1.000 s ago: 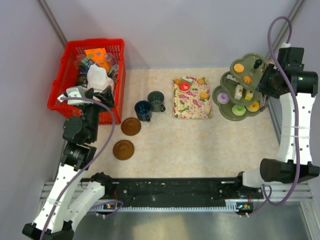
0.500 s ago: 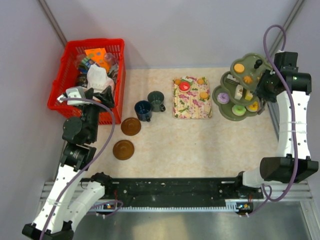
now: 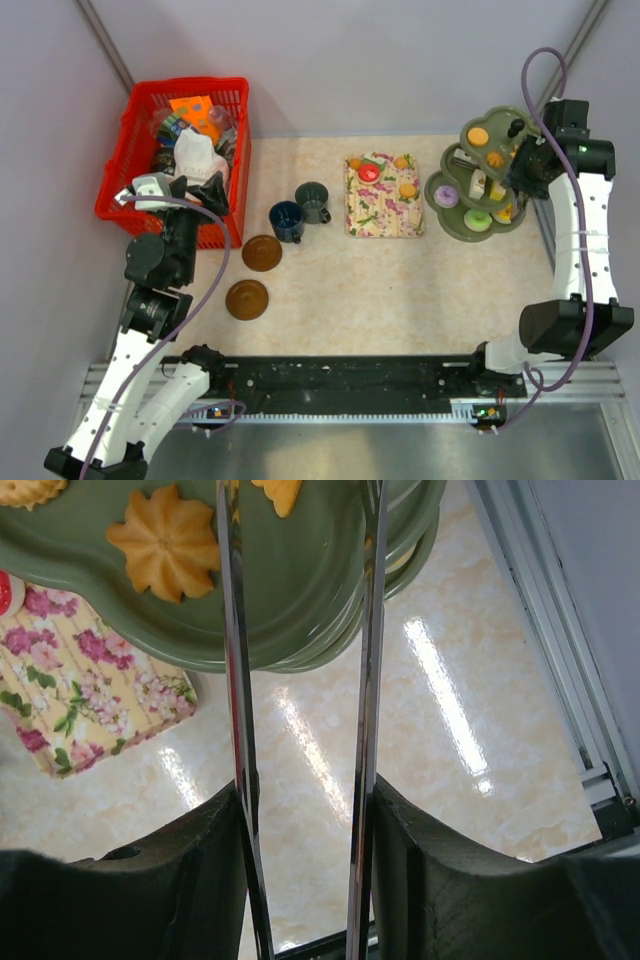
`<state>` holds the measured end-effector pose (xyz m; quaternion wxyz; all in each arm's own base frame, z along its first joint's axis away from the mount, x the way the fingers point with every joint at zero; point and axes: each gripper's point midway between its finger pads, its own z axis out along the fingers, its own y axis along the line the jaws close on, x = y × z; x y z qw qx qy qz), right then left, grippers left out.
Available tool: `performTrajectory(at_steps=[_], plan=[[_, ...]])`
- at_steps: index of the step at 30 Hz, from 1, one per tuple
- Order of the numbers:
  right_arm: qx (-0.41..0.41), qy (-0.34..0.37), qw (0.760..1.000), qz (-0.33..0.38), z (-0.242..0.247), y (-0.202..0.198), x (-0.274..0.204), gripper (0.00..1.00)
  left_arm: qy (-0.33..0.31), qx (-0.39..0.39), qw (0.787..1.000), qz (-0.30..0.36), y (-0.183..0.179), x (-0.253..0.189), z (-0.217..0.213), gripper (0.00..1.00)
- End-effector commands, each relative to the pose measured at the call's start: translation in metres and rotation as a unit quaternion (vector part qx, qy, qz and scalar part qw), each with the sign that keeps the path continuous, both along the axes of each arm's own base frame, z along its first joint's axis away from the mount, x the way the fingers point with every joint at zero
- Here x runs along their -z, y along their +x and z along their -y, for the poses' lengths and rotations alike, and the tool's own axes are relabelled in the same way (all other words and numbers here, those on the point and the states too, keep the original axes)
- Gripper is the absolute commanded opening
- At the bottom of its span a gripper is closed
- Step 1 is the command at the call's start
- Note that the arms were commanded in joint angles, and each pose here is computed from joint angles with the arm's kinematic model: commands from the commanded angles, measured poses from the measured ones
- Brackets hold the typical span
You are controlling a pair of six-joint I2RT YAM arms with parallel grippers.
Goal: Serve the afternoon tea
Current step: Place the desert on the desert table, then pick up the desert from the tray.
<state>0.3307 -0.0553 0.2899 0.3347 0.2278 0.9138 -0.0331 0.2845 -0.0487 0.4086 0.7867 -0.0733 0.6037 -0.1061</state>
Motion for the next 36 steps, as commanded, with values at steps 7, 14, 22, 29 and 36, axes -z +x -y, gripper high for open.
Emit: performTrajectory(at_steps=[7,14,22,29,36], plan=[[0.026,-0.023,0.998,0.05,0.014,0.012,-0.027,0.45,-0.002,-0.007,1.0,0.025,-0.003,-0.012,-0.003,0.77],[0.045,-0.037,0.995,0.082,0.019,0.002,-0.05,0.46,0.001,-0.006,1.0,0.021,-0.001,-0.01,-0.002,0.77],[0.094,-0.071,0.985,0.125,0.033,-0.026,-0.08,0.46,0.004,-0.009,1.0,0.02,0.0,-0.009,-0.003,0.77],[0.072,-0.07,0.98,0.17,0.02,-0.037,-0.103,0.44,0.007,-0.015,1.0,0.015,0.002,-0.007,-0.004,0.77],[-0.003,-0.074,0.979,0.192,-0.021,-0.039,-0.117,0.43,0.01,-0.015,1.0,0.01,0.004,-0.005,-0.004,0.77]])
